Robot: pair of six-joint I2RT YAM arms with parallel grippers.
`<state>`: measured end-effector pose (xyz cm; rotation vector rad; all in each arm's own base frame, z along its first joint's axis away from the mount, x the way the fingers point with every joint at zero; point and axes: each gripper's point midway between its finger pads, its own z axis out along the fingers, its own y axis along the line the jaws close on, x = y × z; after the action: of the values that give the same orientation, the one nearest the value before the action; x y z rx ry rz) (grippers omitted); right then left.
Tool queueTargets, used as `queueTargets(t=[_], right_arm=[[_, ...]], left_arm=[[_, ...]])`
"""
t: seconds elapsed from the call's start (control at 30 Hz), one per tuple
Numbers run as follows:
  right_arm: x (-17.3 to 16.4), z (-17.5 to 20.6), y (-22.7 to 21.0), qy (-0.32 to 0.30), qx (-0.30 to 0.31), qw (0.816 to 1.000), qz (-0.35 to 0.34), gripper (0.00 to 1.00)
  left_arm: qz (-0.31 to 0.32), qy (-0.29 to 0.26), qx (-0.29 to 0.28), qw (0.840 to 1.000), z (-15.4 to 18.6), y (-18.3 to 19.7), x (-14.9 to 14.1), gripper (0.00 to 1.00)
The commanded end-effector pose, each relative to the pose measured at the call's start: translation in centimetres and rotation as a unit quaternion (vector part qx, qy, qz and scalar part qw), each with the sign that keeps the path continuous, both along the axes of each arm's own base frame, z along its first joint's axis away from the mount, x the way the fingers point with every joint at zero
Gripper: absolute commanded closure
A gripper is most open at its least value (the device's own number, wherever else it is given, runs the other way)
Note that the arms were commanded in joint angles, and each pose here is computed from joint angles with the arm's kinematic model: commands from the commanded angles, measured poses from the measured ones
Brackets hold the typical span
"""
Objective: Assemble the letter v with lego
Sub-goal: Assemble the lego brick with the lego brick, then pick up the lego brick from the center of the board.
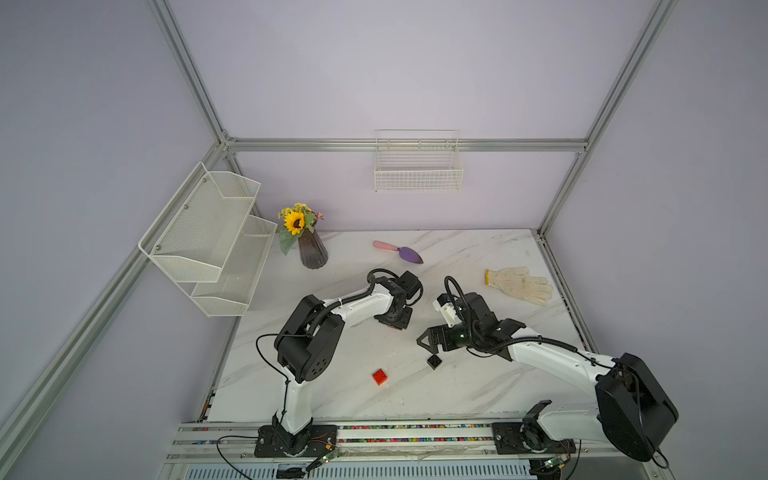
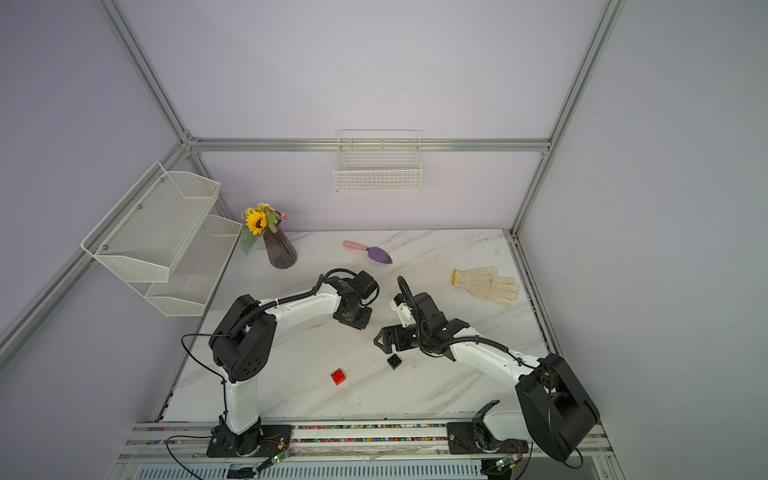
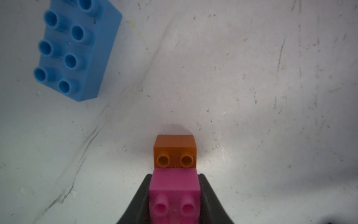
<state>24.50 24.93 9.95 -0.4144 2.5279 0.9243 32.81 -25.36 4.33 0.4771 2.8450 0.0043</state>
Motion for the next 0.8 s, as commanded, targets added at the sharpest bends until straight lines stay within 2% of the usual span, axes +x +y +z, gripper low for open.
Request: queueTargets(t=[0.0, 0.1, 0.27, 0.47, 0.77], right_arm=[[-0.2, -0.1, 0.2, 0.002, 0.008, 1.0, 0.001, 0.03], [-0.3, -0.2, 0.3, 0.004, 0.013, 1.0, -0.001, 0.03], [-0.4, -0.3, 0.4, 0.007, 0.017, 1.0, 0.0, 0.03], [-0.4, -0.2, 0.2, 0.003, 0.015, 1.0, -0.001, 0.03], [-0.4, -0.7, 0.2, 0.006, 0.012, 1.0, 0.0, 0.03]], left_arm=[[-0.002, 0.038, 0.009, 0.999, -1.9, 0.4, -1.8, 0.6], [0.0, 0.012, 0.0, 1.0, -0.1, 0.1, -0.8, 0.53], [0.006, -0.013, -0.017, 1.0, 1.7, -0.4, 0.0, 0.47], [0.014, -0.033, -0.028, 0.999, 0.7, 0.0, -0.2, 0.47], [0.024, -0.105, -0.052, 0.993, -0.6, 0.7, 0.1, 0.46]])
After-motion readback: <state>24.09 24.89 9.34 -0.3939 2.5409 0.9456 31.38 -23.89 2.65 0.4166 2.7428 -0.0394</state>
